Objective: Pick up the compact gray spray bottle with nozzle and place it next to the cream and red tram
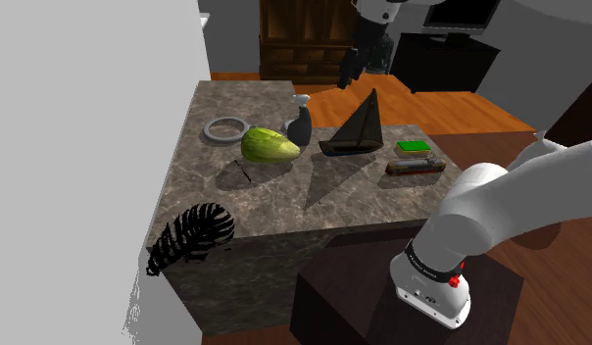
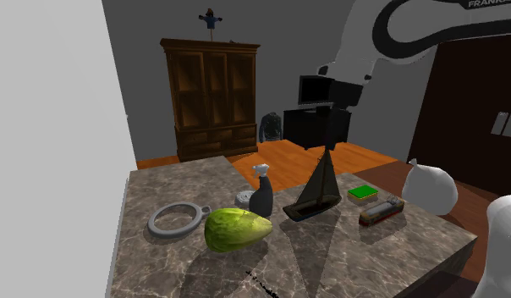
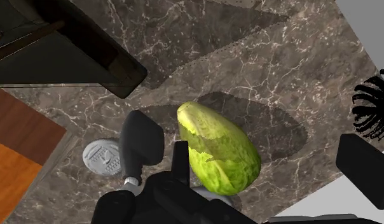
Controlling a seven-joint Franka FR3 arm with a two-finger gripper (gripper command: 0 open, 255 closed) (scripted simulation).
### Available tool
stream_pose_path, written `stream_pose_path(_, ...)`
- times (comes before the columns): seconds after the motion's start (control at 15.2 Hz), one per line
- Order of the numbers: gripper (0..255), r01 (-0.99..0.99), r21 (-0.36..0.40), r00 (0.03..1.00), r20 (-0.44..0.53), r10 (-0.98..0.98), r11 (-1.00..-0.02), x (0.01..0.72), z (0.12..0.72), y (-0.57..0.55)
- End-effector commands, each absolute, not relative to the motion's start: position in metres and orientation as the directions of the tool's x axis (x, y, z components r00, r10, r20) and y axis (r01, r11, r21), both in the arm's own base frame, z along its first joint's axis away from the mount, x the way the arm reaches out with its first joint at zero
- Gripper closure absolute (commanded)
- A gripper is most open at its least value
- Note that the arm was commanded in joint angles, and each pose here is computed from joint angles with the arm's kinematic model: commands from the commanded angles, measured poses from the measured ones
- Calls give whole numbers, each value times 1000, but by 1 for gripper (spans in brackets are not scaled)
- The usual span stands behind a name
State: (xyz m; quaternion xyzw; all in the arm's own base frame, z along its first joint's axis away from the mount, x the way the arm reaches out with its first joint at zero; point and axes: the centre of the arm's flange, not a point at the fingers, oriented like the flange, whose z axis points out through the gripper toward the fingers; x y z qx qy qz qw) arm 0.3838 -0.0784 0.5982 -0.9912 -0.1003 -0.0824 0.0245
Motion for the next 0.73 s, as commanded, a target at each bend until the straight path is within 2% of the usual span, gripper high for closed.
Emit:
stream_pose_path(0.0,0,251,-31,957,158,243,-967,404,589,-95)
stream_pose_path(0.66,0,467,-39,881,104,461,-884,513,528,-158)
